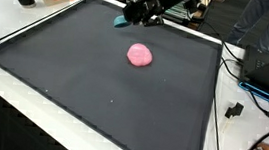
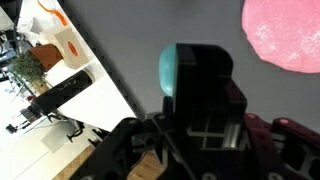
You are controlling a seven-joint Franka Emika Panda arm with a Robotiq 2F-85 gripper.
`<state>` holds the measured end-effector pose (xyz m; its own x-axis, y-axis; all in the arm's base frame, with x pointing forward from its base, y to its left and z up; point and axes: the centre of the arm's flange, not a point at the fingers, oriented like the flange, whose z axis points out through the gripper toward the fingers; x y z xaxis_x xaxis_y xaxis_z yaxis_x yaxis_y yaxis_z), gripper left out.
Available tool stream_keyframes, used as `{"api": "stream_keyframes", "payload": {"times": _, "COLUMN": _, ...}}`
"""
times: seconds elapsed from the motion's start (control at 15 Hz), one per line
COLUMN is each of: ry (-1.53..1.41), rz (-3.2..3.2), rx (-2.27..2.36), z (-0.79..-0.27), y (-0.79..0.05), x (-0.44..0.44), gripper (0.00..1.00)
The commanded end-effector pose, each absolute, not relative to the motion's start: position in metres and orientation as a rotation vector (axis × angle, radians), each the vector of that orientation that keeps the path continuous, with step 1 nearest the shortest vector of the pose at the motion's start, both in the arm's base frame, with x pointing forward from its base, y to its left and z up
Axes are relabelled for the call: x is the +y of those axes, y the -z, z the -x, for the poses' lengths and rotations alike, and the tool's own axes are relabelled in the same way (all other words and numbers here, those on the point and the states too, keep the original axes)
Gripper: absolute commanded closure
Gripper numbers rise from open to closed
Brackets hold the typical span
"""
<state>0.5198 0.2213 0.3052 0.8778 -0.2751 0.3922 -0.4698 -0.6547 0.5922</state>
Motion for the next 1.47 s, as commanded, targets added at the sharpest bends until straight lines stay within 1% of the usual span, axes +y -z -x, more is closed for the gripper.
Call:
{"api": "stream_keyframes", "payload": {"times": 0.0, "ry": -0.363, "rz": -2.245, "rx": -0.586, "z": -0.531, "y": -0.289, "x": 0.229, "gripper": 0.75}}
{"api": "stream_keyframes", "payload": {"times": 0.8, "ry": -0.378, "rz": -2.128, "rx": -0.694, "z": -0.543, "y": -0.254, "x": 0.224, "gripper": 0.75}}
{"api": "stream_keyframes", "payload": {"times": 1.4, "ry": -0.351, "rz": -2.109, "rx": -0.711, "z": -0.548, "y": -0.243, "x": 0.215, "gripper": 0.75}}
